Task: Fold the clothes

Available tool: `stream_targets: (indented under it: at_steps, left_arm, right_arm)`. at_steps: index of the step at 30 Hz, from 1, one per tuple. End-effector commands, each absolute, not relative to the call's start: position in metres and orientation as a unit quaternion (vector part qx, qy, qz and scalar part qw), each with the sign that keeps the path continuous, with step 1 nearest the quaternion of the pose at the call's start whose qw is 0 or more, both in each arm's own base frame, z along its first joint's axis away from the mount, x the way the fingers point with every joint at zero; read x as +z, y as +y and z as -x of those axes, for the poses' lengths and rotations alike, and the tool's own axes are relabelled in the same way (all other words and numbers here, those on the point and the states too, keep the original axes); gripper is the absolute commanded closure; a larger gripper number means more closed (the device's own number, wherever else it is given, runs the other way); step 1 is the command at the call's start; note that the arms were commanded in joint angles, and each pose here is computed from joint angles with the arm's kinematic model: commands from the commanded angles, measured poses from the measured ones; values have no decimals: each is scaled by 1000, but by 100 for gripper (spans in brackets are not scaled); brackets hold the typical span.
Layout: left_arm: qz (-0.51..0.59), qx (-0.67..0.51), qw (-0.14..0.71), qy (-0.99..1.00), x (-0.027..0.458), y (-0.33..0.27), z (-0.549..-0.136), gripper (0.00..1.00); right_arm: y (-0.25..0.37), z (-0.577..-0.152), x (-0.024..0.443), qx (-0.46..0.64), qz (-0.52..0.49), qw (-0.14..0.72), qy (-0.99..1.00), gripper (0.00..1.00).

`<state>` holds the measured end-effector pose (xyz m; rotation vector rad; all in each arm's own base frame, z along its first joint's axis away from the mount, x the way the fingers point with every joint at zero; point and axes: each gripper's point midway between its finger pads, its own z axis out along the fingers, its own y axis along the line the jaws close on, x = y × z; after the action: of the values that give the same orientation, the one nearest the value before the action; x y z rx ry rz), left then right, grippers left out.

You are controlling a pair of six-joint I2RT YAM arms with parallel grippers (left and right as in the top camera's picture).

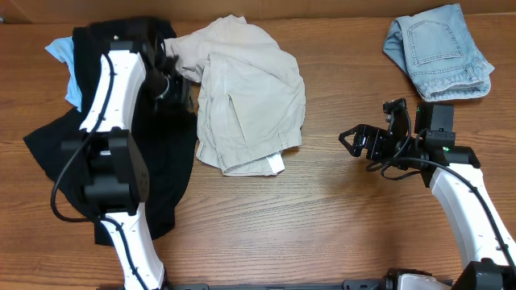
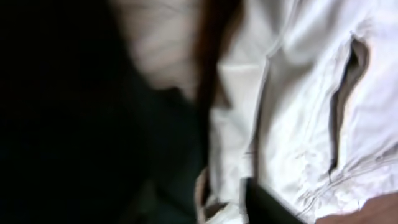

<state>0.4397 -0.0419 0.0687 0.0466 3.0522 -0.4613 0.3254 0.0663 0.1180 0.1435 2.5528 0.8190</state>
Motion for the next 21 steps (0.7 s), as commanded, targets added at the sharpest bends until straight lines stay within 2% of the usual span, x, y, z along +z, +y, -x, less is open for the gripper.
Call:
stream_targets:
  at_steps: [1,7,21]
  left_arm:
    - [-43,-215,20,976,58,-75,-427,69]
    - [4,-150,-2,989,21,-48,-414,75]
    - [52,-22,3,998,8,35,-413,67]
  right_arm:
    - [66,-331,124,294,-48,236,925,4]
    - [66,-330,123,294,-49,234,926,4]
    - [66,-331,124,294,-48,236,925,4]
